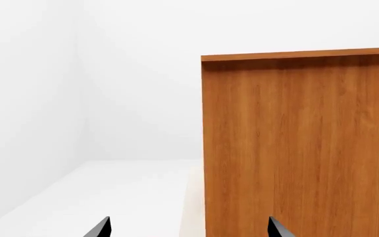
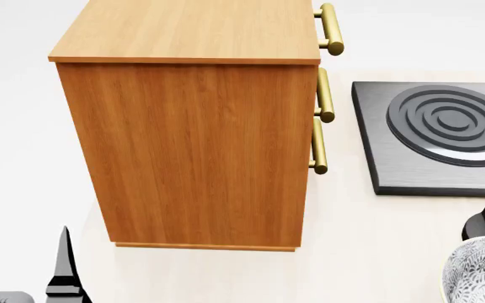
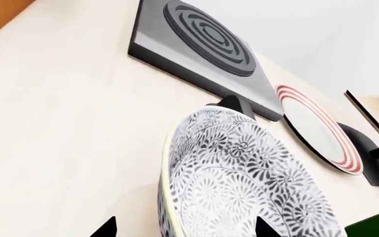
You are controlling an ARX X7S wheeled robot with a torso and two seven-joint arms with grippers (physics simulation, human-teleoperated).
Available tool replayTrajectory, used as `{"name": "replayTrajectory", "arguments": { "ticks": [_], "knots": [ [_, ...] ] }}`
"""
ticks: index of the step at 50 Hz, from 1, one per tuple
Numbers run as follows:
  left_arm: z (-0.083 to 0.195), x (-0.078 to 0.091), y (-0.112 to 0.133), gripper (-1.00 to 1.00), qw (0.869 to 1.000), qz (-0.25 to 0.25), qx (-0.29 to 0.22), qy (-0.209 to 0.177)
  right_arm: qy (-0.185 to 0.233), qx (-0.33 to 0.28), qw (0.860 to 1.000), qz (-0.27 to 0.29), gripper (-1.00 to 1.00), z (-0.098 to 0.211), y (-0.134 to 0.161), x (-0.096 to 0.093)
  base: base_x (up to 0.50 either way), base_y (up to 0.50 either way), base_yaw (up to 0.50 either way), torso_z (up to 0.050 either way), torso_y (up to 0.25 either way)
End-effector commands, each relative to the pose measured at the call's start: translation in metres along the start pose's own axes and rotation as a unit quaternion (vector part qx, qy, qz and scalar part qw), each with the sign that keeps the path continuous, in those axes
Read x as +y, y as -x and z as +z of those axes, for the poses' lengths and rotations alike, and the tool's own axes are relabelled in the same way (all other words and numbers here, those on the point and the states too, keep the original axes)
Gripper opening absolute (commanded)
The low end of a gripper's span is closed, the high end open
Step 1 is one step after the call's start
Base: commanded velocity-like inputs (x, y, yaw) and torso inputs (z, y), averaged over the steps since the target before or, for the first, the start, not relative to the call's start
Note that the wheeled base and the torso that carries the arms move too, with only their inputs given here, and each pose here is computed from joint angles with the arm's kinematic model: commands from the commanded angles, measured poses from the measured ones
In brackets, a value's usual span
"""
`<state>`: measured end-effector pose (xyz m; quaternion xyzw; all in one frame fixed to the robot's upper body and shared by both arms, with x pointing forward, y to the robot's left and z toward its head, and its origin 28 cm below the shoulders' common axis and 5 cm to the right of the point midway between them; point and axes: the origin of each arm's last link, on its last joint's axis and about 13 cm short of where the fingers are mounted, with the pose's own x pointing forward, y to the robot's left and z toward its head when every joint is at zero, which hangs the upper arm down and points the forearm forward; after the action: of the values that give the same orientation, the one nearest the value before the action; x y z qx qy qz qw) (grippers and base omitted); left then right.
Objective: Put the bowl on the top of the cabinet.
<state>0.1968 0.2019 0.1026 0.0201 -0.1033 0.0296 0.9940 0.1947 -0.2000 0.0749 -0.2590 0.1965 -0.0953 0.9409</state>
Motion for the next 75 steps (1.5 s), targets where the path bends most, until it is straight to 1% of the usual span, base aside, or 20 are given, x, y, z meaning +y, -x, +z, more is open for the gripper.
{"name": "replayTrajectory", "arguments": {
  "ticks": [1,75],
  "knots": [
    [0.0,0.0002,0.0002,1.0,1.0,0.0,0.0,0.0,0.0,0.001,1.0,-0.003,1.0,-0.001,-0.001,-0.0007,0.0,0.0,0.0,0.0,0.0],
    [-0.0005,-0.0001,0.0004,1.0,1.0,0.0,0.0,0.0,-0.003,0.006,1.0,-0.004,1.0,-0.0021,-0.0085,0.0007,0.0,0.0,0.0,0.0,0.0]
  ]
}}
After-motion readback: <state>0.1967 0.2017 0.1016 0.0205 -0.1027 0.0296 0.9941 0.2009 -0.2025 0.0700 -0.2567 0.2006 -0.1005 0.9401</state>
